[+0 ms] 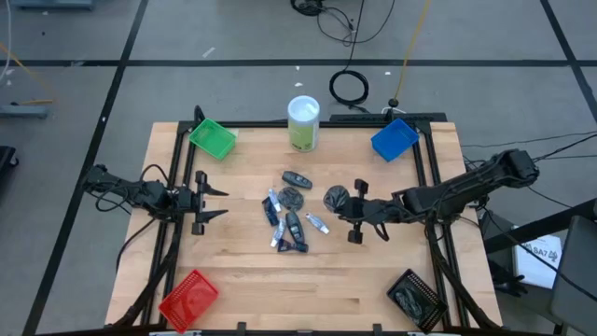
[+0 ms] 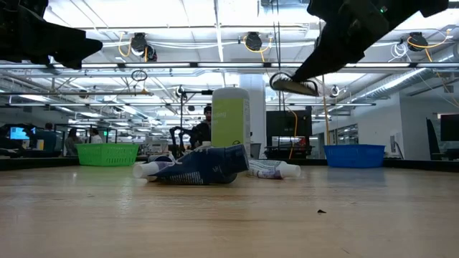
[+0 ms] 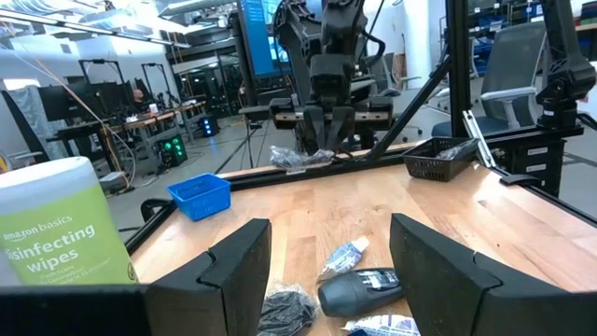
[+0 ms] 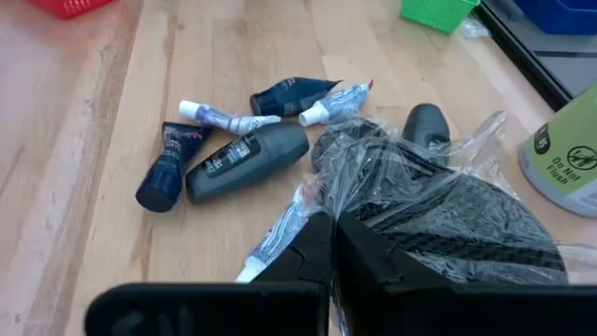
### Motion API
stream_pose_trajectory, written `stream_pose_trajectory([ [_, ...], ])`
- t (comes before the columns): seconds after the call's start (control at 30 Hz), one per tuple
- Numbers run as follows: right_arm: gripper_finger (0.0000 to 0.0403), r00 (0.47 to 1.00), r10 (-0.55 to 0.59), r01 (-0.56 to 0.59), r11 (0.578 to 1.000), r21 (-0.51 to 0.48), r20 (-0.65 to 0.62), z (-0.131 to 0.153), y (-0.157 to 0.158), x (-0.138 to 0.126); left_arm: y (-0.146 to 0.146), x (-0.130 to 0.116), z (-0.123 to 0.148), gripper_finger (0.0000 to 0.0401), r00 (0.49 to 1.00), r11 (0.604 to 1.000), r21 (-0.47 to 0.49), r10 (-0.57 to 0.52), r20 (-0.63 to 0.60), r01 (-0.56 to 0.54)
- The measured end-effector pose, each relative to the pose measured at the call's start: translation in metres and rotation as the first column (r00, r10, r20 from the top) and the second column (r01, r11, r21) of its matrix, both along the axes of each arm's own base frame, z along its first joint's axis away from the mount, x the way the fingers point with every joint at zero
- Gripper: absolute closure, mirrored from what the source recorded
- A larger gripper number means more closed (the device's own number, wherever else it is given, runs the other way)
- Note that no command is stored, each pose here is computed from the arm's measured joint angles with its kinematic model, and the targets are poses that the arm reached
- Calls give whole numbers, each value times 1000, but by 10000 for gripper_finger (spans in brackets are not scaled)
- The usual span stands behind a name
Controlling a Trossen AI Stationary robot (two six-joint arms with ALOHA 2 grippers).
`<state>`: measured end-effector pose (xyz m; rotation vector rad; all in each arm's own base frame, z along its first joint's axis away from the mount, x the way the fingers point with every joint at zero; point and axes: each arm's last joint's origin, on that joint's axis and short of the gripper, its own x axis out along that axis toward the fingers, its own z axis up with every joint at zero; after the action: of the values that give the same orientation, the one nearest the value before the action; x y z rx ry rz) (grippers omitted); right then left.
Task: Pick & Place Travel size toiletries
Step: Put the right black hairbrush into the black bin
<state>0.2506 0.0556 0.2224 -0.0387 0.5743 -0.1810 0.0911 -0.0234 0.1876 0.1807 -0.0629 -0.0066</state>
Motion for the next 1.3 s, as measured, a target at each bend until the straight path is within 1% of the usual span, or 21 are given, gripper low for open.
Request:
stream_pose_trajectory([
  [0.37, 403, 1000, 8, -8, 999, -33, 15, -3, -6, 1, 0, 0, 0, 185, 1000, 1000, 0, 0, -1, 0],
  [0.47, 403, 999, 9, -7, 999, -42, 53, 1, -11, 4, 0, 0, 0, 185, 1000, 1000, 1, 0, -1, 0],
  [0.7, 403, 975, 147, -152, 988, 14, 167, 9, -24, 17, 0, 0, 0, 185, 1000, 1000, 1, 0, -1, 0],
  [0.9, 403, 974, 149, -155, 988, 21, 173, 9, -31, 19, 0, 0, 0, 185, 1000, 1000, 0, 0, -1, 0],
  [1.13, 403, 974, 151, -157, 987, 22, 170, 8, -31, 19, 0, 0, 0, 185, 1000, 1000, 1, 0, -1, 0],
  [1.2, 403, 971, 170, -178, 983, 34, 168, 8, -28, 19, 0, 0, 0, 185, 1000, 1000, 1, 0, -1, 0],
  [1.3, 403, 961, 210, -227, 971, 79, 181, 10, -21, 17, 0, 0, 0, 185, 1000, 1000, 1, 0, -1, 0],
])
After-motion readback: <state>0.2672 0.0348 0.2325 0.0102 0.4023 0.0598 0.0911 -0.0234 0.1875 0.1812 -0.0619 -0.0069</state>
